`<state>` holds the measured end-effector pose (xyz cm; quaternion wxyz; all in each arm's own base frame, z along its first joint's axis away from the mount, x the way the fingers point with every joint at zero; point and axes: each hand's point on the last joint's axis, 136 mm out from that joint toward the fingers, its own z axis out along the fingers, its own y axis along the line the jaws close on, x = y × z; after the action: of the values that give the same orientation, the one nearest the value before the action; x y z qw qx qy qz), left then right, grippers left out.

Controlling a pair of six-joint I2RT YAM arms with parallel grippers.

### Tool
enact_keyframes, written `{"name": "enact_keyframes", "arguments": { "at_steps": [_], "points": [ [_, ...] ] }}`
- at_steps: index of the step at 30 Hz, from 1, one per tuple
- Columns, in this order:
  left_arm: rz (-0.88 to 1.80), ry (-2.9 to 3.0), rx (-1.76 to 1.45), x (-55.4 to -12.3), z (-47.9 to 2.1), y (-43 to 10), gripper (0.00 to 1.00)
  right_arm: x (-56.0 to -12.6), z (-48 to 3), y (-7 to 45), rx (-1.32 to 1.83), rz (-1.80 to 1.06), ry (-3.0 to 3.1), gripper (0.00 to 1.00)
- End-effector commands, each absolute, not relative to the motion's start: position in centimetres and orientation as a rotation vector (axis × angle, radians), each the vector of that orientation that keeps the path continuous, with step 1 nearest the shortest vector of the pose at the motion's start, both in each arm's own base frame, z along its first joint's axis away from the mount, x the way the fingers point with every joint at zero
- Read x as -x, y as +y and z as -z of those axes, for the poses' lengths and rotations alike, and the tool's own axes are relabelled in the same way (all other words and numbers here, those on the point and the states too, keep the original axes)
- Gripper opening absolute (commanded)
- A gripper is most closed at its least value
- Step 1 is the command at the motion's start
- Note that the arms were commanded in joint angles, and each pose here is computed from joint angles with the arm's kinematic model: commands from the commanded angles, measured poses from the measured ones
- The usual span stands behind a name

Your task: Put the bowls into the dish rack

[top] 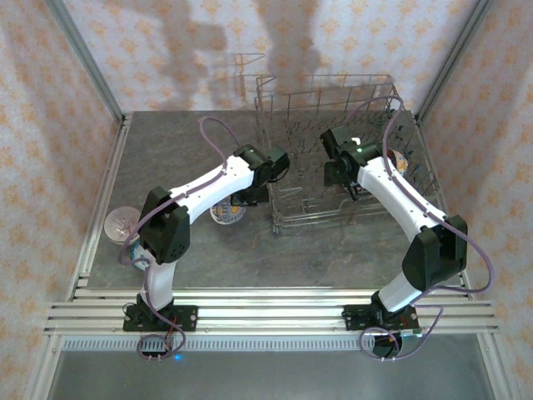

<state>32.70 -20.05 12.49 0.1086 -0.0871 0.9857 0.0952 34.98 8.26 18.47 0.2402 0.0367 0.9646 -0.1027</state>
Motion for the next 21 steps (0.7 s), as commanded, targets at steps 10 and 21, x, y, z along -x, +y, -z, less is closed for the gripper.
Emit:
{"name": "enact_keyframes", "arguments": {
  "at_steps": [10, 21],
  "points": [
    [-0.357, 2.839, 0.33, -31.8, -14.7, -15.1, 0.0, -35.0, -18.7, 8.1, -0.128, 0.268, 2.633, 0.8],
    [-0.47, 2.912, 0.346, -31.0, -10.5, -13.7, 0.0, -34.9, -18.4, 8.1, -0.126, 0.272, 2.643, 0.8]
  ]
}}
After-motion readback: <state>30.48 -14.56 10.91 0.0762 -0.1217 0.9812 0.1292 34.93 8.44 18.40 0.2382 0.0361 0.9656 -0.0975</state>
